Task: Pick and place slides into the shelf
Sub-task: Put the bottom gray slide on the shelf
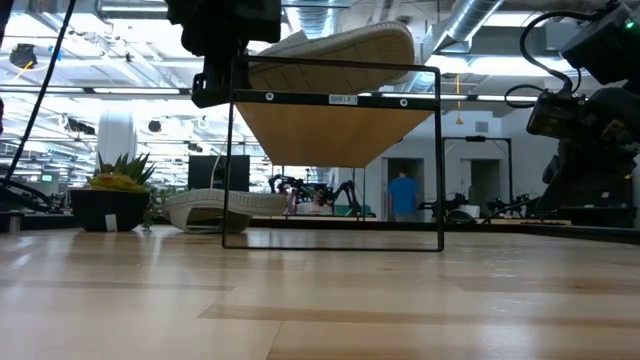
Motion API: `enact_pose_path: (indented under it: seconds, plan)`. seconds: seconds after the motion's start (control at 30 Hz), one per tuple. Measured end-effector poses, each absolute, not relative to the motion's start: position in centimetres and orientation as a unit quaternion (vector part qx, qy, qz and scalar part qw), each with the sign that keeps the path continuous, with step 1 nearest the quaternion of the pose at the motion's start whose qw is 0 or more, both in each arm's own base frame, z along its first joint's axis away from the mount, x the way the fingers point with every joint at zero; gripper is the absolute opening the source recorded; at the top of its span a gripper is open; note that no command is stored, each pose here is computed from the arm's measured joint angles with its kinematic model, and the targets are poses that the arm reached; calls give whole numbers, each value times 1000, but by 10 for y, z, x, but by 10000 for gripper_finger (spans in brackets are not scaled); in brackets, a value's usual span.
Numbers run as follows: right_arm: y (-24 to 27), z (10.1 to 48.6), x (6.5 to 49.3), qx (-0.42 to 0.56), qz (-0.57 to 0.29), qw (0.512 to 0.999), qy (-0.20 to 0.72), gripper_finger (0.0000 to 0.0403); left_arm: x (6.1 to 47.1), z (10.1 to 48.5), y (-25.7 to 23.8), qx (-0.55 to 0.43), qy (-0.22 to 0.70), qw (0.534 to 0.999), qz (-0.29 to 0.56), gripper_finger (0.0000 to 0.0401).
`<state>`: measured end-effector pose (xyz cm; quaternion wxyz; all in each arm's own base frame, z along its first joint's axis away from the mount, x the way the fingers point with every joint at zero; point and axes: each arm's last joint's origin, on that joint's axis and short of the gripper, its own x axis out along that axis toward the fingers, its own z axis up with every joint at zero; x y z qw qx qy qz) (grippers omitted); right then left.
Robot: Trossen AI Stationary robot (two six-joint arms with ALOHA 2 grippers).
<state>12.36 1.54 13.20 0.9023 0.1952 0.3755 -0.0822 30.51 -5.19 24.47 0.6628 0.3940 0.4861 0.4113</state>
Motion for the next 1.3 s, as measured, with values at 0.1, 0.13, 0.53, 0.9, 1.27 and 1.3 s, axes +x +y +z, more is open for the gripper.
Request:
enact_pose_path:
  seconds: [0.1,0.13,0.53,0.9,1.27,1.3]
  plan:
    - [15,132,124,195,-82,902,376,0,306,244,-52,389,485,667,411,25]
    - [15,132,124,195,-82,902,376,0,306,244,-52,388,486,667,411,30]
    - [15,132,124,195,-82,902,376,0,307,243,-52,353,493,683,407,97]
    - [15,132,124,191,-81,903,376,0,309,241,-50,314,503,696,405,118]
    - [15,132,124,191,-80,903,376,0,310,241,-50,318,501,697,404,200]
    - [15,132,124,191,-80,903,376,0,310,241,-50,318,501,696,404,207]
